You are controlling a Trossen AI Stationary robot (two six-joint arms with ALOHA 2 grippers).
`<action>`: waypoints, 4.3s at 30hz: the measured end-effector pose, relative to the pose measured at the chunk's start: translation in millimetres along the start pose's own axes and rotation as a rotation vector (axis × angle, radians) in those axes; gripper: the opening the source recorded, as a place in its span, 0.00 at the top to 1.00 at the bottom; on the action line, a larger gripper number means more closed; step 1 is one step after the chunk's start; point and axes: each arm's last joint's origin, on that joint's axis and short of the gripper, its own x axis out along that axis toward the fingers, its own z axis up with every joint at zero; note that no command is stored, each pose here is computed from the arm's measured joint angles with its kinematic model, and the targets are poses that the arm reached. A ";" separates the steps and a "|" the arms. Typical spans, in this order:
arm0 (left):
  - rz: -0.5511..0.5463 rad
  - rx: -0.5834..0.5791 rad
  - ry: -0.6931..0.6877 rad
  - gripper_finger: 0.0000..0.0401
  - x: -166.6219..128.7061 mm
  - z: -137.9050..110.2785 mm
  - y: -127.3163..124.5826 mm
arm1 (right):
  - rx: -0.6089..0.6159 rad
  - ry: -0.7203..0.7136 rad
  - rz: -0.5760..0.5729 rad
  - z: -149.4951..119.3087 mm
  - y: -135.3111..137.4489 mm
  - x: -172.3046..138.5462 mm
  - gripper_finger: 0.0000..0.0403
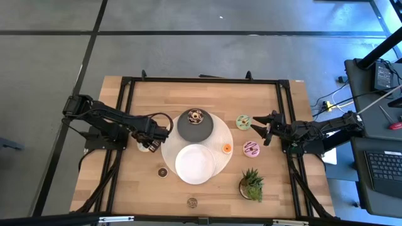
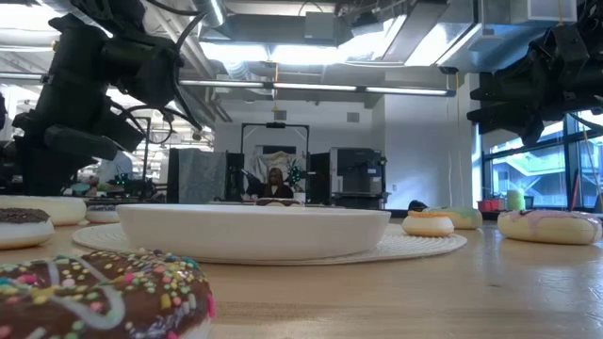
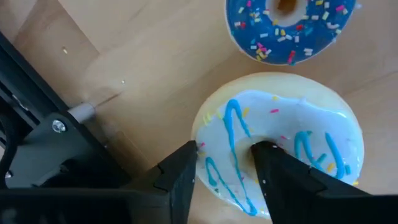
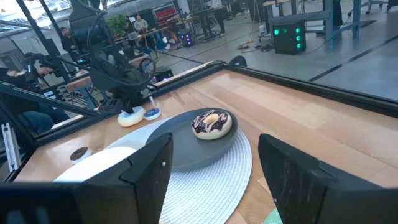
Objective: Pick & Place donuts
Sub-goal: Put the big white donut on the gray plate, then put the small blue donut on the white plate
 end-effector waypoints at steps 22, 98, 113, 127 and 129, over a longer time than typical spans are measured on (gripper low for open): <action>-0.059 0.011 0.030 0.96 -11.9 -2.5 2.2 | -0.001 0.000 0.000 -0.1 0.0 0.0 0.41; -0.294 0.266 -0.439 0.83 -61.9 140.5 -110.1 | -0.024 0.001 0.000 -0.1 0.0 0.0 0.41; -0.310 0.272 -0.413 0.70 -63.4 138.6 -108.3 | -0.024 0.001 0.000 -0.1 0.0 0.0 0.41; -0.117 0.201 -0.535 0.71 -120.1 92.8 -56.1 | -0.025 0.001 0.000 -0.2 0.0 0.0 0.41; -0.074 0.173 -0.551 0.70 -121.1 83.0 -49.4 | -0.025 0.001 0.000 -0.2 0.0 0.0 0.41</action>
